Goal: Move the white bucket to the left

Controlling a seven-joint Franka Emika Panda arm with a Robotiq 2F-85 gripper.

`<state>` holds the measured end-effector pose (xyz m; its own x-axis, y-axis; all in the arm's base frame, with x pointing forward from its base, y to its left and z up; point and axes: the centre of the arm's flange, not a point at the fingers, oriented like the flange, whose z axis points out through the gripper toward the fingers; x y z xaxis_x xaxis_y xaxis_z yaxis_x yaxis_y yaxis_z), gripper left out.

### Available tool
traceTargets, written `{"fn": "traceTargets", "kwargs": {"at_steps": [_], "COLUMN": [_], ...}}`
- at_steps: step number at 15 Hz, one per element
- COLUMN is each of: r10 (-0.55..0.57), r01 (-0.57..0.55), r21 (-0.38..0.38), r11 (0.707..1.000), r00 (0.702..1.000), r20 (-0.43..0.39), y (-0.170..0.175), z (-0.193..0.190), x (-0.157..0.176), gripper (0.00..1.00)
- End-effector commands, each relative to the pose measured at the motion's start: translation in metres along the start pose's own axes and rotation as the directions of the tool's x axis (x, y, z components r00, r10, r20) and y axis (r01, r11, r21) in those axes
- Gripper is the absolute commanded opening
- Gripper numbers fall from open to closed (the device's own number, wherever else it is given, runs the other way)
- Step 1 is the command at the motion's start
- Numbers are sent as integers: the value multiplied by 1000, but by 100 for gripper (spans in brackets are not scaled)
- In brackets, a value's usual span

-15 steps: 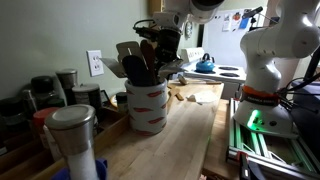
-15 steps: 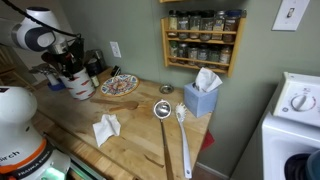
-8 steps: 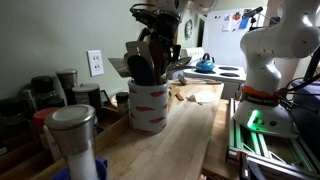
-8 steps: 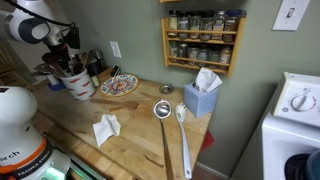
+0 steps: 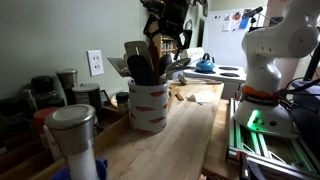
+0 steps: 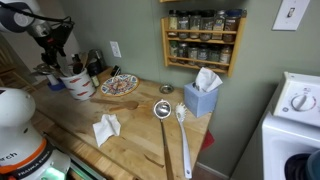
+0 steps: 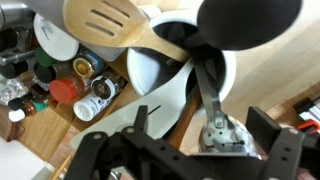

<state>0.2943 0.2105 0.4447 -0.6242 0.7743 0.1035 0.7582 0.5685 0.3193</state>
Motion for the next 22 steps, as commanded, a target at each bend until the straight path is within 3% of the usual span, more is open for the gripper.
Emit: {"fn": "traceTargets", "kwargs": {"at_steps": [1, 5, 9, 14, 17, 18, 19, 22], "r10": [179, 405, 603, 808, 893, 906, 874, 877], "r01": [-183, -413, -612, -810, -892, -907, -873, -876], "r21": [38, 50, 61, 34, 32, 34, 25, 25], "r11": [982, 909, 788, 585, 450, 420, 487, 481], "r00": [980, 906, 789, 586, 450, 417, 486, 481], "r20": [91, 123, 118, 62, -18, -69, -14, -22], "y": [-50, -66, -80, -101, -122, -124, -117, -119], "z": [-38, -72, -97, -115, -123, -124, -121, -122], "x": [3, -20, -66, -137, -157, -155, -156, -158], "gripper": [100, 100, 100, 100, 100, 100, 100, 100]}}
